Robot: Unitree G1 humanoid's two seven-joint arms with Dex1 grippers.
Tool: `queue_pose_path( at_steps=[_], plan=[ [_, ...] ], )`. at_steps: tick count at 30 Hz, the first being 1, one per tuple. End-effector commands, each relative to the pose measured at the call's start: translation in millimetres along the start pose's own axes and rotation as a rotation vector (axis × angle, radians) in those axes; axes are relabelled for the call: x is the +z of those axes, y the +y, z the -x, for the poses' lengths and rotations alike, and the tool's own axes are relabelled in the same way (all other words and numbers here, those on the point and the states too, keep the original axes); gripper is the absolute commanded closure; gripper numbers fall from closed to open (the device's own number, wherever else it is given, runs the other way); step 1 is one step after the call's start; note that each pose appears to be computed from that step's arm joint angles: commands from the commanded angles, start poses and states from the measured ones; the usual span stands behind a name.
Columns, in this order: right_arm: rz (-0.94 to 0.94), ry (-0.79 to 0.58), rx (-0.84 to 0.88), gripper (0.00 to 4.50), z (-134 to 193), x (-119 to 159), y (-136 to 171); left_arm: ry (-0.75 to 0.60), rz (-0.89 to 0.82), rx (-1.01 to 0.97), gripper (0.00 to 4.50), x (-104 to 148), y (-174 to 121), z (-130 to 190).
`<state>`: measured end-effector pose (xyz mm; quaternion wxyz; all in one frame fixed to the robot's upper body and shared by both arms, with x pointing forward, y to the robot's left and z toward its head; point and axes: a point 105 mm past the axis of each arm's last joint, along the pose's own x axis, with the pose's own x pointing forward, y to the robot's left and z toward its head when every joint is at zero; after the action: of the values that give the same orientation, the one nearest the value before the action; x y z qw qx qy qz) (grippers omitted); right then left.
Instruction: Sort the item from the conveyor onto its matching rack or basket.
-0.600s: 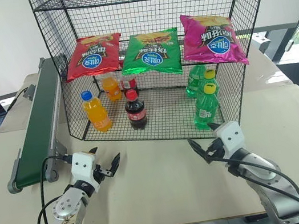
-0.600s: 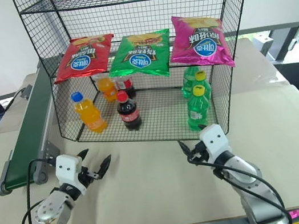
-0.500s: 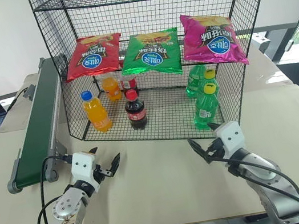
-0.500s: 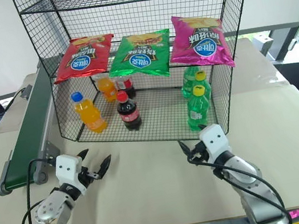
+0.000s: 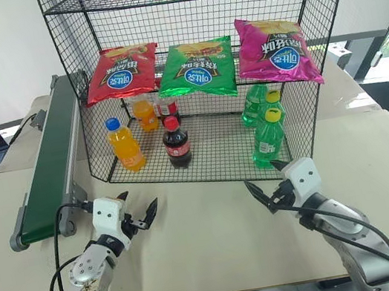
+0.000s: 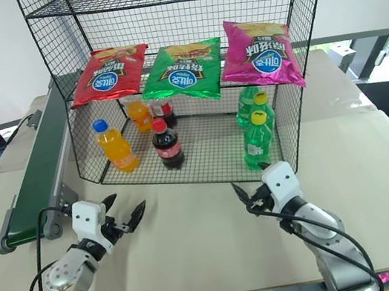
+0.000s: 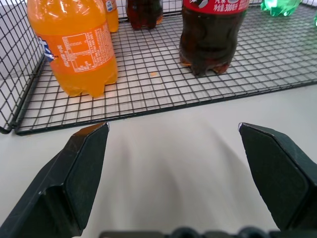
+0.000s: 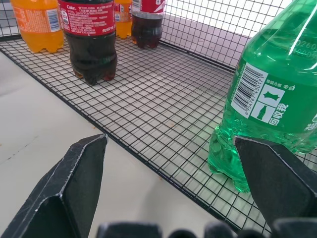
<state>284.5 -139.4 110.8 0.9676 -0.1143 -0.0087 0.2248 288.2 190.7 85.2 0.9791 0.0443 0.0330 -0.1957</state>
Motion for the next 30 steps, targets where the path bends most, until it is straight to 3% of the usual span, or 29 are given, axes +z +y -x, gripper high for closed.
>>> queue_pose_path(
  at_steps=[1, 30],
  plan=[
    [0.016, -0.062, -0.004, 0.0, 2.0, 16.8, 1.3, -0.051, -0.017, -0.011, 0.02, 16.2, 0.1, 1.3],
    [0.017, -0.066, -0.002, 0.0, 1.3, 21.3, 4.2, -0.061, -0.023, -0.041, 0.02, 23.0, -3.6, 0.4]
  ],
)
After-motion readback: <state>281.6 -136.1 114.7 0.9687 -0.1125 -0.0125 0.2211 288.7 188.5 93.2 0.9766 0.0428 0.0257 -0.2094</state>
